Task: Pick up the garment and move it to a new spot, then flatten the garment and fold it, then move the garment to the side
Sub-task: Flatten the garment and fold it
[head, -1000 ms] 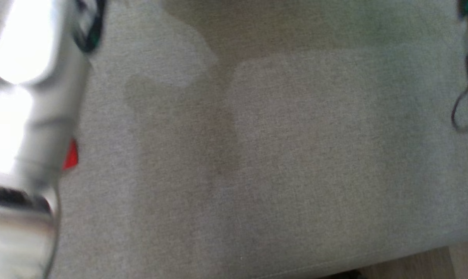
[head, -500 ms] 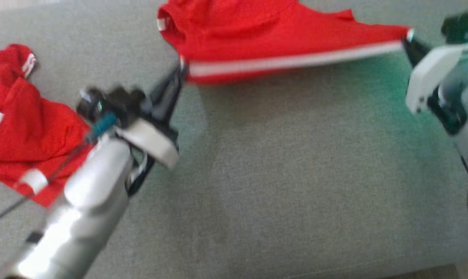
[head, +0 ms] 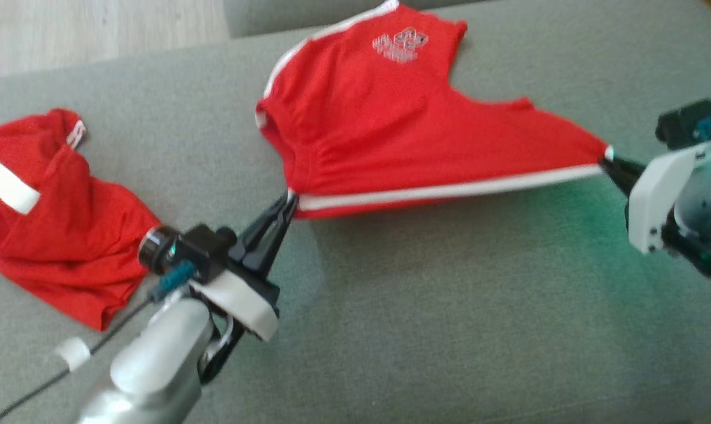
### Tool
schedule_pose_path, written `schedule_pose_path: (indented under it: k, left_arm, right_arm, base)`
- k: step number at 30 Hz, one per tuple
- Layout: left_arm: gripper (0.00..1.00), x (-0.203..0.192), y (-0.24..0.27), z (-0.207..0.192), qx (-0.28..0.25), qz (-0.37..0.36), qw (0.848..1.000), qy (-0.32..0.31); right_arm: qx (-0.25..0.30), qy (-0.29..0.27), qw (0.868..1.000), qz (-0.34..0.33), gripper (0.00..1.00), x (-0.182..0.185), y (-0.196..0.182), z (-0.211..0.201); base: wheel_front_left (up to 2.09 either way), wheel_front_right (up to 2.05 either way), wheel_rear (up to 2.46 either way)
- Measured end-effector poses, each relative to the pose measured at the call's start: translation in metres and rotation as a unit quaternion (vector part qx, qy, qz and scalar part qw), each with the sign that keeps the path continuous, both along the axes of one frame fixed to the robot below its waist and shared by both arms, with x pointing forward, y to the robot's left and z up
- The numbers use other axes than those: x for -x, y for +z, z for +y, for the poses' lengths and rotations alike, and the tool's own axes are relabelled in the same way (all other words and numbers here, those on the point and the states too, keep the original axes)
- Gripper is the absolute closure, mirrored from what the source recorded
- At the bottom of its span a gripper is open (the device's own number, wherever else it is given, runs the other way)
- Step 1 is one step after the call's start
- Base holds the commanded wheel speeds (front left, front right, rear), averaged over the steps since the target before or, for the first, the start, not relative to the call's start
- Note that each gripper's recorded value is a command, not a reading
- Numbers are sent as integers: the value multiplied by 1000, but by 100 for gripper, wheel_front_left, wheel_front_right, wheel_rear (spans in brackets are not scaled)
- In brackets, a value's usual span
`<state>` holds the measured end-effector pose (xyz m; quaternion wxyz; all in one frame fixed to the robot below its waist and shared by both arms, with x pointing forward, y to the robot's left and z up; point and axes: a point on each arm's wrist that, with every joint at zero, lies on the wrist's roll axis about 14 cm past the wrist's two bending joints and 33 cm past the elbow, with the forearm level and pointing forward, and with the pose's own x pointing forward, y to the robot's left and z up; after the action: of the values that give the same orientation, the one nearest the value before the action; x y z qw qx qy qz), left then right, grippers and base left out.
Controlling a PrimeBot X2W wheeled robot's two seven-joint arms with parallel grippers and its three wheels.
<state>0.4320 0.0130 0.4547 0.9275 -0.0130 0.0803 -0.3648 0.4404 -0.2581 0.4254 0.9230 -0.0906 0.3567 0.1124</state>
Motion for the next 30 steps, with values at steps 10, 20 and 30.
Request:
schedule_pose_path:
  k: [10,20,30]
  left_arm:
    - [100,60,17,-9,26,-3,1000,-2]
    - [100,88,31,-16,33,-1,999,-10]
    - [100,58,36,-8,33,-6,999,11]
  right_arm:
    - [-25,-4,999,41,100,73,10,-13]
    - [-59,-20,998,6,100,88,29,-20]
    - [-45,-3,999,-30,100,46,35,-4]
  base:
    - [0,0,0]
    - [0,0,0]
    - [0,0,0]
